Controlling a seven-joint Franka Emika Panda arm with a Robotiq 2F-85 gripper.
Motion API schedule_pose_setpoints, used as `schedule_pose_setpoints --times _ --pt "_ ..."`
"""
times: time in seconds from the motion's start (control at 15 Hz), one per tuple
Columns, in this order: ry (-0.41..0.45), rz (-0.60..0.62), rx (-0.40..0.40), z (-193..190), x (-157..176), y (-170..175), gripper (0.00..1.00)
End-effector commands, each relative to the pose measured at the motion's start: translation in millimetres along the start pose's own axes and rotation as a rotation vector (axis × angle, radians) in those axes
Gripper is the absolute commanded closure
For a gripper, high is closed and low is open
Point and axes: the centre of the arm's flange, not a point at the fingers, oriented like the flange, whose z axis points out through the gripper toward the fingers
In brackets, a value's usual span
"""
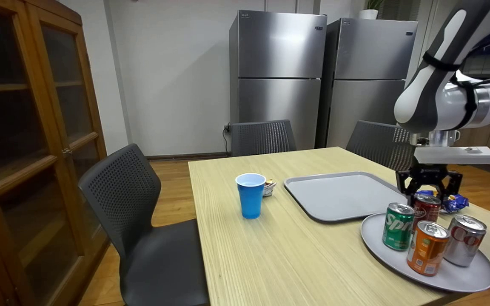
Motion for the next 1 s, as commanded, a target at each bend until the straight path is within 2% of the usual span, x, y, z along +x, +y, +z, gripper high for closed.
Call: schedule_pose_setpoints --times 0.0,0.53,0.93 --pt "-0.014 -0.002 0.000 -8.4 -5.8 -0.8 0.61" --pt "0.047 -0.050 0.012 -36.8 -4.0 -12.2 0.61" --pt "0.122 -0.106 0.038 -61.7 13.9 -39.2 0.61"
